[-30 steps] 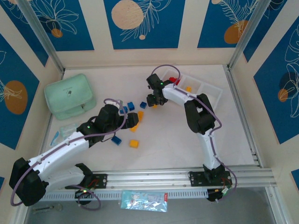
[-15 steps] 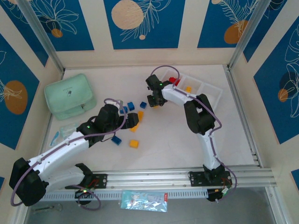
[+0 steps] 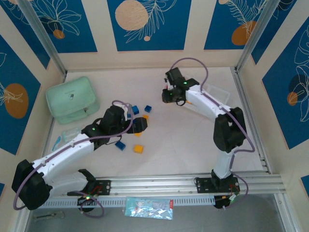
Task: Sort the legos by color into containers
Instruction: Place the lego in the container, then pick up the lego from the center of the table.
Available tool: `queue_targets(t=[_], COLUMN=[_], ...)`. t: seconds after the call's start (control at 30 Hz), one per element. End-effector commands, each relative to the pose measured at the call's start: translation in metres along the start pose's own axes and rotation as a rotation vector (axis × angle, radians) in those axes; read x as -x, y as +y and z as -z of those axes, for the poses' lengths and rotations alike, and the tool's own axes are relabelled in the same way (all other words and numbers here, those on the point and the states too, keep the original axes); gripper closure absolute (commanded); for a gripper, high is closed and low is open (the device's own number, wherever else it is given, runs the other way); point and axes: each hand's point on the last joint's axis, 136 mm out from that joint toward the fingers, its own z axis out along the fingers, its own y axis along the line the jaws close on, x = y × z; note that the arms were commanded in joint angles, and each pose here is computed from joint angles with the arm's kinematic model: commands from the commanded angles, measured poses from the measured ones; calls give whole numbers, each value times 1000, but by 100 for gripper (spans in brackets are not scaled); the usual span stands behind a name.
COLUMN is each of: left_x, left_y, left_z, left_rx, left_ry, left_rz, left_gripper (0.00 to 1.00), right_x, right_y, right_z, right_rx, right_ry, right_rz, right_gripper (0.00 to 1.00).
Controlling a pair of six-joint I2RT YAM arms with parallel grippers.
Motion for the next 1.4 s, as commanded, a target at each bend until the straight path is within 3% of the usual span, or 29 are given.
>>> queue_targets(t=[0.0, 0.27, 0.7, 0.87, 1.1, 1.37], left_x=[9, 9, 18, 21, 23, 22], left_y=[-27, -39, -44, -46, -46, -33], left_z=[0, -19, -36, -36, -34, -21], left_rx=[-91, -104, -98, -91, -84, -45], left_ry=[-6, 28, 25, 22, 17, -23], left_rz=[-35, -46, -50, -64, -76, -75], left_gripper=[1, 1, 1, 1, 1, 1], right_x=[-3, 6, 37, 44, 48, 24], right_y=[-35, -116, -166, -167, -148, -97], right_z=[11, 1, -46, -48, -22, 5], right_rx=[-44, -130, -179, -171, -156, -94], right_ry=[6, 8, 16, 16, -34, -47], right_rz=[-109, -292, -334, -338, -308, -239], right_gripper=[73, 73, 69, 58, 51, 47])
